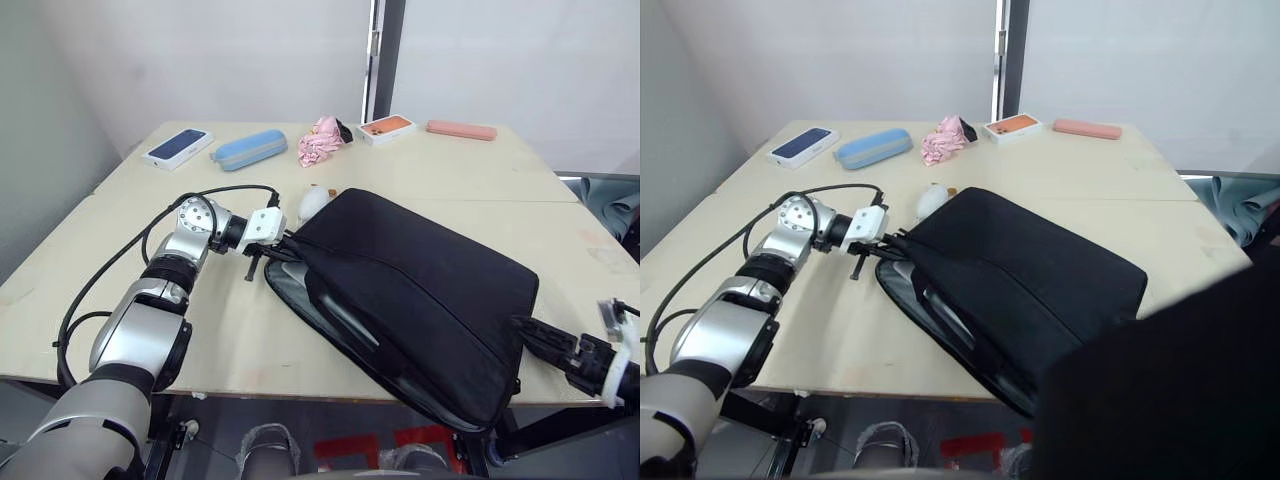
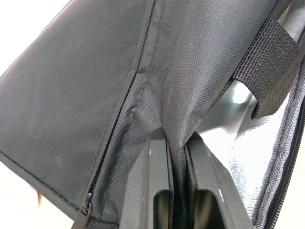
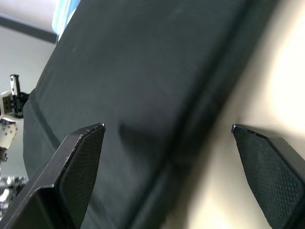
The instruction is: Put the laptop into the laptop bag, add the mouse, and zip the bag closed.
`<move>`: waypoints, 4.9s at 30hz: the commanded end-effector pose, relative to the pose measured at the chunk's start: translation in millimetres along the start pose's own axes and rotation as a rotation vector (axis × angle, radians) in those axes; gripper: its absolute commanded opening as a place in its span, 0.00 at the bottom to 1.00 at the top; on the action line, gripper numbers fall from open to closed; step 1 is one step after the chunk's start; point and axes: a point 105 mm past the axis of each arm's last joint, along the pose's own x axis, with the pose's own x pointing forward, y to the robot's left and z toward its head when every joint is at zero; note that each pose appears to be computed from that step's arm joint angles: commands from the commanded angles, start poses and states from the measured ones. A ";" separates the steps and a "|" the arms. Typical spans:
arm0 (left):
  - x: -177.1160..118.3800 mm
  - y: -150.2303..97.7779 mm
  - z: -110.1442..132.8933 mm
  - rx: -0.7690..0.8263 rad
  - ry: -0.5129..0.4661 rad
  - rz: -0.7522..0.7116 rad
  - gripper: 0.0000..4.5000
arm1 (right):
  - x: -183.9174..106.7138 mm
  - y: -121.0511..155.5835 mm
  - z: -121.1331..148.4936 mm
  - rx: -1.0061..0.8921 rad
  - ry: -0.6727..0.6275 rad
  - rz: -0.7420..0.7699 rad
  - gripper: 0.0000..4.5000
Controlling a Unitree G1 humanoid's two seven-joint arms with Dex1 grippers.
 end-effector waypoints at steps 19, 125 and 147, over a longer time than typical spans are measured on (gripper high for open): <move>-30.7 -9.3 19.4 -0.015 0.027 0.059 0.00 | 99.8 38.3 68.7 -0.292 0.127 -0.061 0.02; -60.3 -51.3 -30.5 0.013 0.311 0.169 0.00 | 129.8 100.1 28.1 -1.634 0.549 0.212 0.01; -47.1 -68.4 -7.8 -0.175 0.208 0.128 0.88 | 98.7 107.4 26.2 -1.375 0.609 0.295 0.59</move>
